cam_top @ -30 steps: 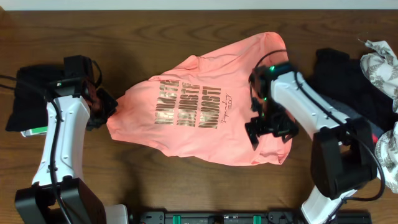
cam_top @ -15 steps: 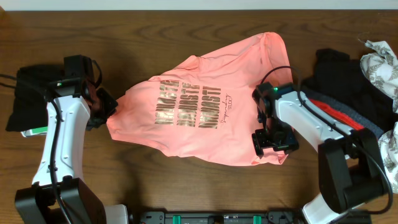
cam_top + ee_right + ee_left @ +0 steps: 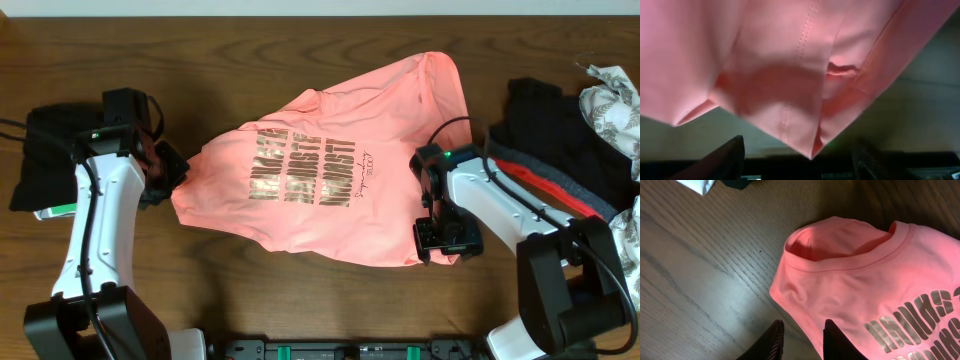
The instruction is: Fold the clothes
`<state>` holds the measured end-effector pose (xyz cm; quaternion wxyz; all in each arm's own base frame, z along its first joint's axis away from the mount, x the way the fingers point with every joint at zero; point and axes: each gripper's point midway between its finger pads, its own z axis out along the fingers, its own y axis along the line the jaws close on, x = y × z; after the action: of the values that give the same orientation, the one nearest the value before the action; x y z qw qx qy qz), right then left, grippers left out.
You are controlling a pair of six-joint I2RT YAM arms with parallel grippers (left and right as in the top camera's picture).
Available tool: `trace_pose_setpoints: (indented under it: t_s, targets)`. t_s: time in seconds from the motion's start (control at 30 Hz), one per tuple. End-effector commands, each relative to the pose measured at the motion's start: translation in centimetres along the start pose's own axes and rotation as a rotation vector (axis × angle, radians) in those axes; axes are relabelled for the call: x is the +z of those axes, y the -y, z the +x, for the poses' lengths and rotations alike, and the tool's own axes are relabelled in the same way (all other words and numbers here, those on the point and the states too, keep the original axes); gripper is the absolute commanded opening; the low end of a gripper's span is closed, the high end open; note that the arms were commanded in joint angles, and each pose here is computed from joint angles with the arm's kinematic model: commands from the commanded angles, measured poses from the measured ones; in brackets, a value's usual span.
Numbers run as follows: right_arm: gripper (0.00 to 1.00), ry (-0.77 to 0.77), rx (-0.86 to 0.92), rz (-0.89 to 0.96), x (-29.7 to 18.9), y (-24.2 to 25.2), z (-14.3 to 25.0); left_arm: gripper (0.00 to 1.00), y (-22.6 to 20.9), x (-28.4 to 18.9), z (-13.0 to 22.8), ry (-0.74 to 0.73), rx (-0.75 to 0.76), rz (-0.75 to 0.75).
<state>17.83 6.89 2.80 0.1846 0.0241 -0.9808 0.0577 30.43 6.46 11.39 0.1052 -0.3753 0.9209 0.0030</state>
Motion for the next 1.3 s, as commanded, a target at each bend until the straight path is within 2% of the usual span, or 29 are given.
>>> trace_pose_setpoints:
  t_s: [0.0,0.2,0.3,0.37,0.4,0.77,0.9,1.03,1.27]
  targets:
    - [0.63,0.002,0.025,-0.035,0.5,-0.6,0.4,0.27,-0.5,0.4,0.1,-0.004,0.011,-0.026]
    - [0.47,0.019,0.025,-0.057,1.1,-1.0,0.0,0.27,-0.5,0.4,0.1,-0.004,0.011,-0.026]
    - [0.27,0.033,0.024,-0.061,1.1,-1.1,-0.4,0.27,-0.5,0.4,0.1,-0.004,0.011,-0.026]
    - [0.05,0.042,0.024,-0.064,1.1,-1.1,-0.6,0.27,-0.5,0.4,0.1,-0.004,0.011,-0.026]
    - [0.01,0.046,0.026,-0.066,1.1,-1.2,-0.7,0.27,-0.5,0.4,0.1,-0.004,0.011,-0.026]
    - [0.01,0.075,0.045,-0.068,1.0,-1.2,-1.3,0.27,-0.5,0.4,0.1,-0.005,0.011,-0.026]
    - [0.01,0.188,0.149,-0.014,-0.8,0.6,-2.6,0.27,-0.5,0.4,0.1,-0.005,0.011,-0.026]
    - [0.01,0.368,0.252,-0.016,-5.0,3.2,-3.7,0.27,-0.5,0.4,0.1,-0.005,0.011,-0.026]
    - [0.01,0.593,0.468,-0.085,-10.0,8.8,-3.0,0.27,-0.5,0.4,0.2,-0.006,0.011,-0.027]
